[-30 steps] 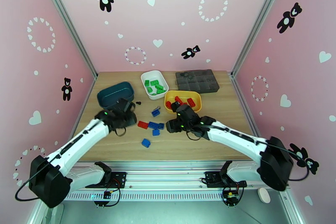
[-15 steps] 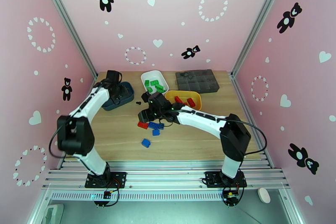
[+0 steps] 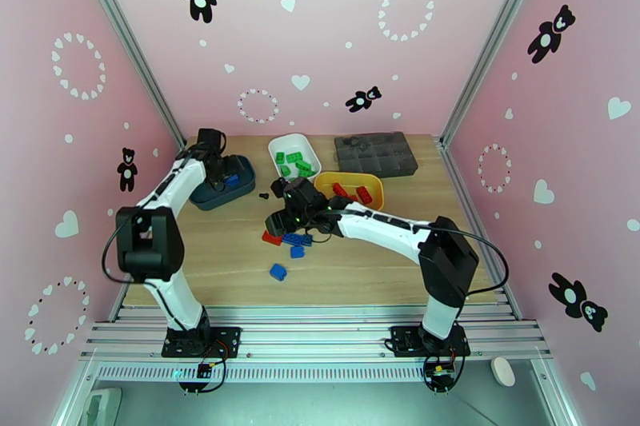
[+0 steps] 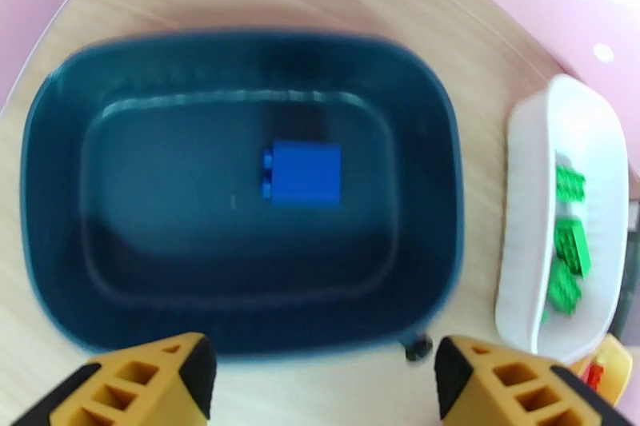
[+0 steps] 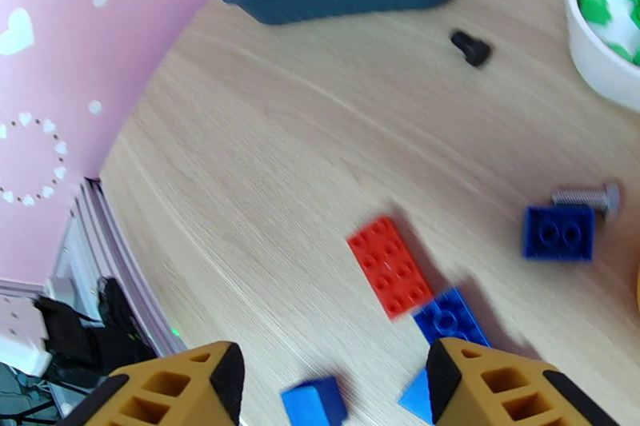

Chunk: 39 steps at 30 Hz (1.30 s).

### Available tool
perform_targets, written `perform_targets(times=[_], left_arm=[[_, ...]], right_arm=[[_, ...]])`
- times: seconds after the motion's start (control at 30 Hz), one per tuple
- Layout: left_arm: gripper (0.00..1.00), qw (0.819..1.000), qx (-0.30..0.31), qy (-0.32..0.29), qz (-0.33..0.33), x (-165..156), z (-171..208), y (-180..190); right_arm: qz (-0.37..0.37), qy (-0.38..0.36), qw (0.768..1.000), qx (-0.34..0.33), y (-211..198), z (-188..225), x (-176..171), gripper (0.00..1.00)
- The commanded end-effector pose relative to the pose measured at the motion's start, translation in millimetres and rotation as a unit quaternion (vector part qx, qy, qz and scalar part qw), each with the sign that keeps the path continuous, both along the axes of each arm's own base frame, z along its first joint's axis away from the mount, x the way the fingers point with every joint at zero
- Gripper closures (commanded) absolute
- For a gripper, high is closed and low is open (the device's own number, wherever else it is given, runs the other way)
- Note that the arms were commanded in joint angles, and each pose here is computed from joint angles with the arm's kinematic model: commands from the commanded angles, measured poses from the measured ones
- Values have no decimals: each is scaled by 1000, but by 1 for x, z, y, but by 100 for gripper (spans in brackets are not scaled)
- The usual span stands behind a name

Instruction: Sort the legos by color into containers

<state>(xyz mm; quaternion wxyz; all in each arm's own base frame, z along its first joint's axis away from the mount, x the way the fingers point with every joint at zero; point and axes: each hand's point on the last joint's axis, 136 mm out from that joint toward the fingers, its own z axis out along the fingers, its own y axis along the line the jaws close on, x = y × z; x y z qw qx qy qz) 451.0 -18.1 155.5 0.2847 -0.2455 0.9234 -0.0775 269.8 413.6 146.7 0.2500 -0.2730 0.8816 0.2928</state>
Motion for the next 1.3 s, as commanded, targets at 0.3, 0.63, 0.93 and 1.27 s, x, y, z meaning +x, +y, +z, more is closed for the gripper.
perform_targets(times=[0.3,0.63,0.93,1.27], left_arm=[[16,992,-117,-7,-54,-120,-28,-65],[16,983,-114,92,-108,-222,-78,-110],[15,969,-123,158,-144,-278,-109,-146],[14,960,-146,168,-171,-290,-119,-191]], right_arm=[[42,-42,991,-118,-18,-43,-47,36],[-35,-58,986,-153,-83,-52,-54,36],[-82,-89,977,-178,-132,-40,-53,32],[-95,-92,976,-171,-138,-38,-50,32]])
